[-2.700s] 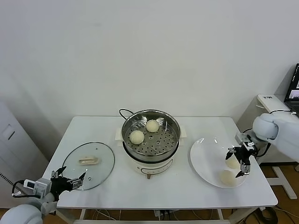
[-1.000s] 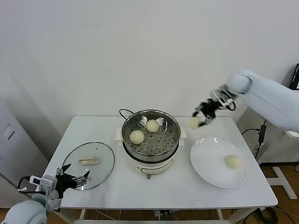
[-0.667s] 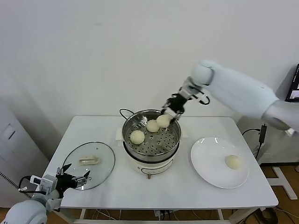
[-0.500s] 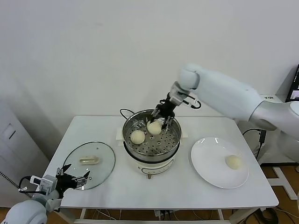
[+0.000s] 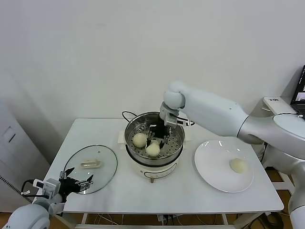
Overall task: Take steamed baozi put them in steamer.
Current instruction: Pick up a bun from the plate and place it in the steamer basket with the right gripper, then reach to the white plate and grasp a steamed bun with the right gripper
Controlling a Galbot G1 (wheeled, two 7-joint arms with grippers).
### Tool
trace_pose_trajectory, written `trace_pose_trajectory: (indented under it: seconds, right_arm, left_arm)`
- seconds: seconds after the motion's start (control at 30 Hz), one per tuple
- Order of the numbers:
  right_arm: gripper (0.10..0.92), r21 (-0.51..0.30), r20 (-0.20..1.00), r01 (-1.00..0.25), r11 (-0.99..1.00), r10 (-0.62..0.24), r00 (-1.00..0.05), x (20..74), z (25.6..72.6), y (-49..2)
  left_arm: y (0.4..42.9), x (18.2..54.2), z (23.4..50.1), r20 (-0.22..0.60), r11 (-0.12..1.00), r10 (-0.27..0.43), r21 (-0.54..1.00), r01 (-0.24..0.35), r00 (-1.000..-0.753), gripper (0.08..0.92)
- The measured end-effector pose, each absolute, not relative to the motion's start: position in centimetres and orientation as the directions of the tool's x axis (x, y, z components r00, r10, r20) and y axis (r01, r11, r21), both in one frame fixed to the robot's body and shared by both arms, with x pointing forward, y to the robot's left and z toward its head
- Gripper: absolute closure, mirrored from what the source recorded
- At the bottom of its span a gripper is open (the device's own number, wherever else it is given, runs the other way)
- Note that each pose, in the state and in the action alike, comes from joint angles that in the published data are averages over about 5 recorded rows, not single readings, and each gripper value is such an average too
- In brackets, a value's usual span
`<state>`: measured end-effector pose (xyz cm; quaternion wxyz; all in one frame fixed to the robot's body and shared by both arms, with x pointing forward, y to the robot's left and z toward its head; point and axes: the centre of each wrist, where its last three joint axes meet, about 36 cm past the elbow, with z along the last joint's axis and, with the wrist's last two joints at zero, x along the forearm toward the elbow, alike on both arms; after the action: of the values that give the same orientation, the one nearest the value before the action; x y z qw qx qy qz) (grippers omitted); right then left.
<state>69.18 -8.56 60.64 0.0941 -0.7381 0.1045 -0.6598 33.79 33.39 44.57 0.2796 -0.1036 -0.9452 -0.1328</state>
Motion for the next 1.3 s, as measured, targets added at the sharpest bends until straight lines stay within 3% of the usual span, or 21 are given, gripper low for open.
trace_pose_trajectory:
  seconds: [0.37,0.67,0.8,0.97,1.13,1.3]
  right_arm:
    - [0.217,-0.27,0.96,-0.039,-0.962,-0.272,0.063,69.6,60.7,-9.3]
    - [0.2,-0.316,0.948,-0.146,-0.937,-0.32,0.002,71.5,65.5,-15.5]
    - [0.2,-0.321,0.945,-0.265,-0.909,-0.328,-0.02,72.0,67.8,-20.7]
    - [0.2,-0.29,0.951,-0.528,-0.798,-0.303,-0.064,71.7,69.0,-28.5]
    - [0.2,-0.242,0.959,-0.754,-0.611,-0.271,-0.088,70.1,68.0,-36.2]
    - [0.2,-0.197,0.965,-0.875,-0.442,-0.247,-0.093,68.2,65.6,-42.1]
  left_arm:
    - [33.7,33.7,44.7,0.558,0.945,0.117,0.191,0.264,-0.821,0.177]
    - [34.2,33.6,45.0,0.555,0.947,0.107,0.195,0.254,-0.825,0.177]
    - [34.3,33.7,45.2,0.554,0.948,0.105,0.194,0.251,-0.826,0.177]
    - [34.4,33.8,45.3,0.551,0.95,0.107,0.19,0.249,-0.828,0.177]
    - [34.4,33.9,45.5,0.549,0.95,0.106,0.19,0.248,-0.829,0.177]
    - [34.5,33.9,45.5,0.548,0.95,0.105,0.192,0.247,-0.83,0.177]
